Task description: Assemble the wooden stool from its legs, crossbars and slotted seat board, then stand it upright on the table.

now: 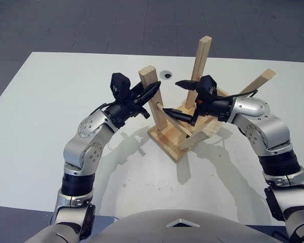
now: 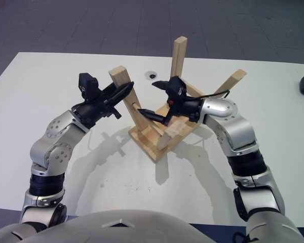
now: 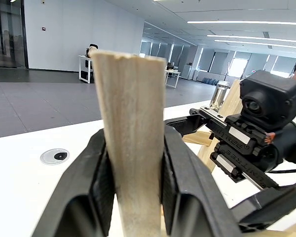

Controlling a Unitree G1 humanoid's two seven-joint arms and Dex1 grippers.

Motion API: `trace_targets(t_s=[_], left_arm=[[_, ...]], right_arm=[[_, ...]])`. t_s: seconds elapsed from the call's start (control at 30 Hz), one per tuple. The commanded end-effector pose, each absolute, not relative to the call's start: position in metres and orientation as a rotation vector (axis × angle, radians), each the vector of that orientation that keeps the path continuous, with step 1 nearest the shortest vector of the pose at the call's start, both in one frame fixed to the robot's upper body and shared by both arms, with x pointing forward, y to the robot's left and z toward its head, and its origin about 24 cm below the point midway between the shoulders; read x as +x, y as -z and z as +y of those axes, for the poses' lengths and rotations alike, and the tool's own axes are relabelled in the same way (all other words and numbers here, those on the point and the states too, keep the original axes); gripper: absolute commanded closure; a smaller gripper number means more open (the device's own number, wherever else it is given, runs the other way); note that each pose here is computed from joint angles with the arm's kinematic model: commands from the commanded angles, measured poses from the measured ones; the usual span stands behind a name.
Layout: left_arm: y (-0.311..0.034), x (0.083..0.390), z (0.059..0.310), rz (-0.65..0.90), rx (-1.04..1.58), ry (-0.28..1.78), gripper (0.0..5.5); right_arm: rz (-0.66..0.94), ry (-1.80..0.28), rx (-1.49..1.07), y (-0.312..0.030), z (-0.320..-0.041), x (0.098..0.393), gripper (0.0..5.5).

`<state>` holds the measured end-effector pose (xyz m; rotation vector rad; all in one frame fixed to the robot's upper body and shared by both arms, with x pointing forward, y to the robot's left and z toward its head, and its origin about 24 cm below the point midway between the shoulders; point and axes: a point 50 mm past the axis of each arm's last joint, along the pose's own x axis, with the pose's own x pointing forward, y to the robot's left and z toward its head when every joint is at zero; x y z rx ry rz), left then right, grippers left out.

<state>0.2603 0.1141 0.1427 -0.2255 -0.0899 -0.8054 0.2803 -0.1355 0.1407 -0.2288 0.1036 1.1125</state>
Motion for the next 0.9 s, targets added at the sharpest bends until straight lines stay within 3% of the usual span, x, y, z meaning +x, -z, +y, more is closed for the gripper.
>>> trace_targets(t_s=[0.03, 0.23, 0.43, 0.6, 0.9], left_arm=[[-0.142, 0.259, 0.114, -0.086, -0.194, 0.794, 4.47], [-0.133, 0.248, 0.098, -0.042, -0.119, 0.888, 4.47], [-0.095, 0.231, 0.099, 0.097, -0.013, 0.839, 4.47], [-0.064, 0.210, 0.101, 0.199, 0.048, 0.799, 4.44], [-0.067, 0.212, 0.101, 0.167, 0.055, 0.696, 4.42]], right_arm=[[0.344, -1.049, -0.256, -0.095, -0.147, 0.275, 0.10], [0.237, -0.947, -0.160, -0.114, -0.152, 0.287, 0.10], [-0.030, -0.782, 0.060, -0.179, -0.168, 0.303, 0.10], [-0.185, -0.794, 0.163, -0.221, -0.170, 0.292, 0.10], [-0.243, -0.755, 0.216, -0.235, -0.166, 0.287, 0.10]])
